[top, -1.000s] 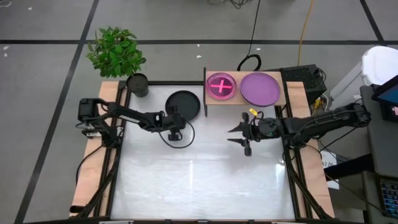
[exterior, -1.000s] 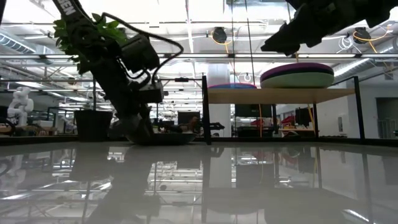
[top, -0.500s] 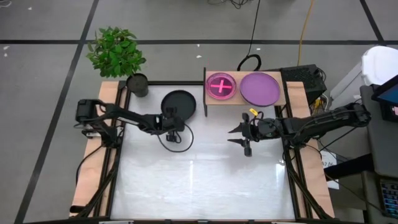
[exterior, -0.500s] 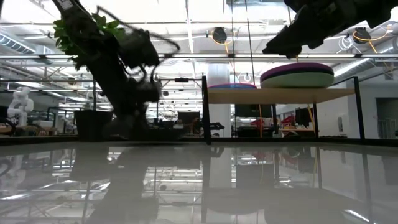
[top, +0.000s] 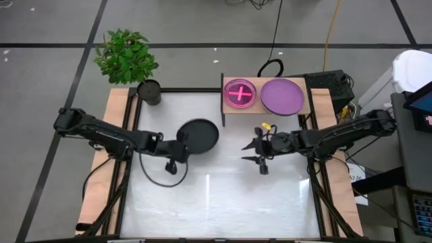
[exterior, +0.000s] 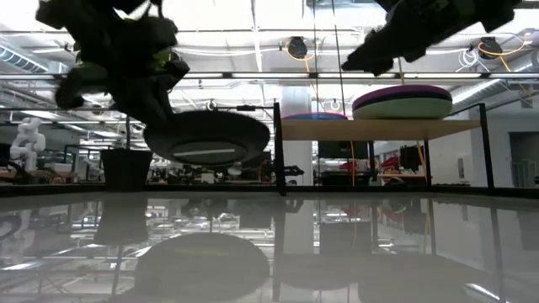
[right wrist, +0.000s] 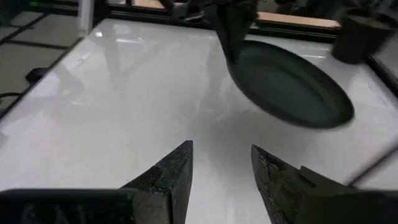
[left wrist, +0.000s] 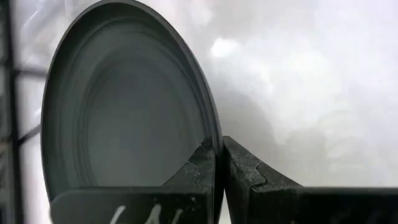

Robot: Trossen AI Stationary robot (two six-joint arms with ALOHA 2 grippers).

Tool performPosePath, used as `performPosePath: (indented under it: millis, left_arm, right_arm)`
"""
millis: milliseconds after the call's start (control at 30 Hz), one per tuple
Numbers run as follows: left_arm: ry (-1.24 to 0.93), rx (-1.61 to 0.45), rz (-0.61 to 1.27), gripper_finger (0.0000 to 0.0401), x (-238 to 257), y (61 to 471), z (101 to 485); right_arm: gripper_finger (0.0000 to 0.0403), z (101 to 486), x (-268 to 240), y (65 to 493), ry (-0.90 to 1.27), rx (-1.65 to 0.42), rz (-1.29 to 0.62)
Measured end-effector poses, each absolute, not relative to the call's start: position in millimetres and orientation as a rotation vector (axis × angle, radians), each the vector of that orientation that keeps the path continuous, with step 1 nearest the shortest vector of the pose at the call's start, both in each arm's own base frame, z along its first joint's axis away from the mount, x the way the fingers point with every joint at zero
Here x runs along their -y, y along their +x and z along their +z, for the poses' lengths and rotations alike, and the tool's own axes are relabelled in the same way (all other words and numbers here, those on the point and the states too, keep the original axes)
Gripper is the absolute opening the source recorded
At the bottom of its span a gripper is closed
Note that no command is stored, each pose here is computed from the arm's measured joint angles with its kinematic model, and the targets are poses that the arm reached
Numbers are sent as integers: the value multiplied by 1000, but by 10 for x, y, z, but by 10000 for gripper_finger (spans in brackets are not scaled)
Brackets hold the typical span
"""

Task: Place and stack plates onto a shelf
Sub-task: Stack the big black plate on top of the big violet plate on the shelf

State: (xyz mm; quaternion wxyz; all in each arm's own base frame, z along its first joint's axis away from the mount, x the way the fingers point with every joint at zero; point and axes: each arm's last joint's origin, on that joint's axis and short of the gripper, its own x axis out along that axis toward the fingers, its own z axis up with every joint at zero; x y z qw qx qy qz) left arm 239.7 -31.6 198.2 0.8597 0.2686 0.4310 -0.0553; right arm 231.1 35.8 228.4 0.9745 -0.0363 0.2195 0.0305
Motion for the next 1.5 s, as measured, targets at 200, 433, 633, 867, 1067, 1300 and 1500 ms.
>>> performPosePath:
  millis: [200,433,633,867,1067,1300,1500]
  left_arm:
    - [575,-858,-248,13,550,2407,2035]
    - [613,-791,-318,13,734,2431,2175]
    - [657,-733,-381,13,849,2450,2294]
    - [698,-717,-403,13,867,2453,2318]
    - [722,-680,-407,21,875,2475,2340]
    - [767,-597,-421,35,886,2521,2392]
    - [770,-542,-406,41,897,2553,2431]
  right_arm:
    - [144,2379,-550,2691,-135,-524,127]
    - [144,2438,-725,3072,-209,-646,169]
    - [144,2475,-774,3220,-251,-665,185]
    - [144,2454,-768,3197,-300,-697,205]
    - [123,2448,-771,3191,-322,-702,235]
    - [34,2413,-781,3160,-354,-736,302]
    - [10,2413,-850,3135,-369,-735,335]
